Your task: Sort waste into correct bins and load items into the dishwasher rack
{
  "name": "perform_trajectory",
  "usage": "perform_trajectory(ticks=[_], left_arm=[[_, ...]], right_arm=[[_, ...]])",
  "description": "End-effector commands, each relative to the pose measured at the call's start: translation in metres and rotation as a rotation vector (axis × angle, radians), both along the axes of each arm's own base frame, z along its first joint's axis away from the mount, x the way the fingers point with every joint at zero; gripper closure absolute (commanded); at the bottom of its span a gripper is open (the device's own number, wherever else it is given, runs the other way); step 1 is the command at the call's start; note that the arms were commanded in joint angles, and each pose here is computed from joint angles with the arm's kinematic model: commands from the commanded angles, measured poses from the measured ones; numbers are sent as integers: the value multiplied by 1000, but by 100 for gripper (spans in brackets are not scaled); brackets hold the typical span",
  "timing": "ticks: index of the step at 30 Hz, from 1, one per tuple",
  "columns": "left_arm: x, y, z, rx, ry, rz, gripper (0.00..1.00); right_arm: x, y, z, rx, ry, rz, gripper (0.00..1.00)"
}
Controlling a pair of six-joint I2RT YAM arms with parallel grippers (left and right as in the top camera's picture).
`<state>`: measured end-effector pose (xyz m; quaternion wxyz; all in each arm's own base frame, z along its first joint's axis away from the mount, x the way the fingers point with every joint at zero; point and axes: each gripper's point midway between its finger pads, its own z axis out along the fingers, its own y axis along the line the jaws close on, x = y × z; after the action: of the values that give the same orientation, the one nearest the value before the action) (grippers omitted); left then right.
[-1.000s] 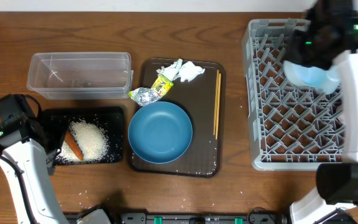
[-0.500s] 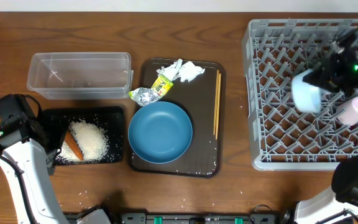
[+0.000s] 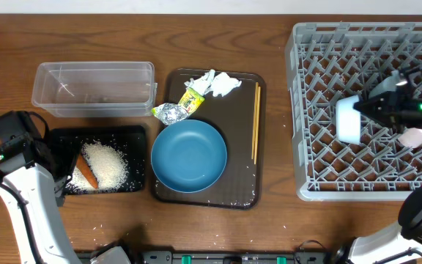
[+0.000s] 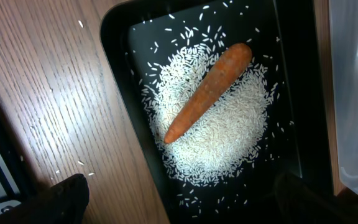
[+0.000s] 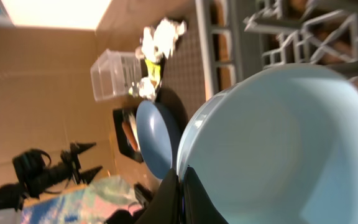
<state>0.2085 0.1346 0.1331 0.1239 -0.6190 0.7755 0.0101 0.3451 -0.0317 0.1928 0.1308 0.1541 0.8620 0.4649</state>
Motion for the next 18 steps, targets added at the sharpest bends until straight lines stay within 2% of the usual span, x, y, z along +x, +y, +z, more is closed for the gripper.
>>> perform_trajectory(ticks=[1,13,18], left_arm=[[0,2,1,-2,-1,17,2],[0,2,1,-2,-1,17,2],[0,2,1,-2,-1,17,2]], right_arm=[[-3,-17,-2,-3,-17,-40,99],[-10,-45,-11,-46,41,-121,99],[-4,-33,9,73,-31,-119,99]])
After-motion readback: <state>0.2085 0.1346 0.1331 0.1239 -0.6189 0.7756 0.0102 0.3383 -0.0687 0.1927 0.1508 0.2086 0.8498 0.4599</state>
